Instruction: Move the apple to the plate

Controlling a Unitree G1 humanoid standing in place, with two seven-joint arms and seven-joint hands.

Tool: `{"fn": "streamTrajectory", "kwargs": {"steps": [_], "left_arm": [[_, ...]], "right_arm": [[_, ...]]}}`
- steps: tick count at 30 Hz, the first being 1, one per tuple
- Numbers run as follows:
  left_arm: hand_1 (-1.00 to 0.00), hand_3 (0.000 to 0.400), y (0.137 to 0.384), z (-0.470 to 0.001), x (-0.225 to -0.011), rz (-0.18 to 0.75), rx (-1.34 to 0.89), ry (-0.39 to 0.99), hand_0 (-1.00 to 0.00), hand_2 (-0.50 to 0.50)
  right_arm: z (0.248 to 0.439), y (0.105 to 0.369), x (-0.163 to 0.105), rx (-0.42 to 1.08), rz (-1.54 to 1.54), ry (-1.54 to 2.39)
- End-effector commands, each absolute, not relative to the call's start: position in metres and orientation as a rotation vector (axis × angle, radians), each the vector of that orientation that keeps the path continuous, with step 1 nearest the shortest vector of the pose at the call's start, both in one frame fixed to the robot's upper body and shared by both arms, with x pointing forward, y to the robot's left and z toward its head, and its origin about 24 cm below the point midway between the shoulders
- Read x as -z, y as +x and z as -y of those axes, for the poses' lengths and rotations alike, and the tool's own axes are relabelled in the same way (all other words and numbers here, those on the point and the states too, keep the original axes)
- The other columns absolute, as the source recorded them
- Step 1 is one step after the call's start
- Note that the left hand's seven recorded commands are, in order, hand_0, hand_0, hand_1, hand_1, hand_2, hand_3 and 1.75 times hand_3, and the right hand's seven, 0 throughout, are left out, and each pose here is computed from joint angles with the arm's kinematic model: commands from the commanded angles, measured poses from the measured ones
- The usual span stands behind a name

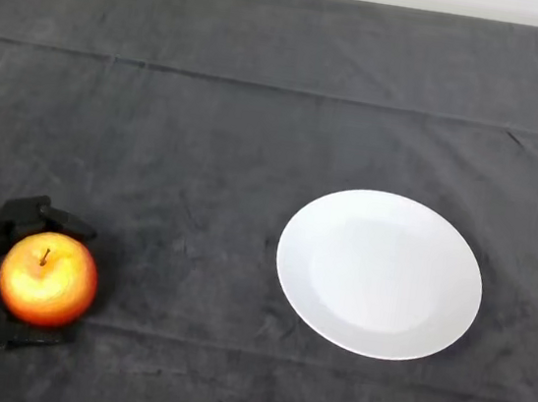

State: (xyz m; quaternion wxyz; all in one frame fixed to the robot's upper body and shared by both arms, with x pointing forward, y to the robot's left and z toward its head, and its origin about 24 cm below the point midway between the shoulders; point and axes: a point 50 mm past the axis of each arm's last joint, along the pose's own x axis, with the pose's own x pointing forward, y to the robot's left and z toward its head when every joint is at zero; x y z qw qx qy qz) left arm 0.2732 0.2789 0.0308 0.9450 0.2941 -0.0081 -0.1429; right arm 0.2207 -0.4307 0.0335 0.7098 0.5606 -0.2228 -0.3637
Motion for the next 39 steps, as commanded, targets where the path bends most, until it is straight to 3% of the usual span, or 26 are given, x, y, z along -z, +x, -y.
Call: {"fn": "streamTrajectory", "kwargs": {"steps": [1, 15, 39], "left_arm": [[-1.0, 0.4, 0.277, -0.273, -0.035, 0.019, 0.321, 0.635, -1.0, 0.0], [-1.0, 0.4, 0.291, -0.254, -0.071, 0.148, 0.283, 0.601, -1.0, 0.0], [-1.0, 0.4, 0.331, -0.193, -0.1, 0.238, 0.283, 0.499, -1.0, 0.0]], "right_arm": [[0.439, 0.217, -0.043, 0.807, 0.533, 1.223], [0.439, 0.217, -0.043, 0.807, 0.532, 1.221], [0.439, 0.217, -0.043, 0.807, 0.53, 1.219]]}}
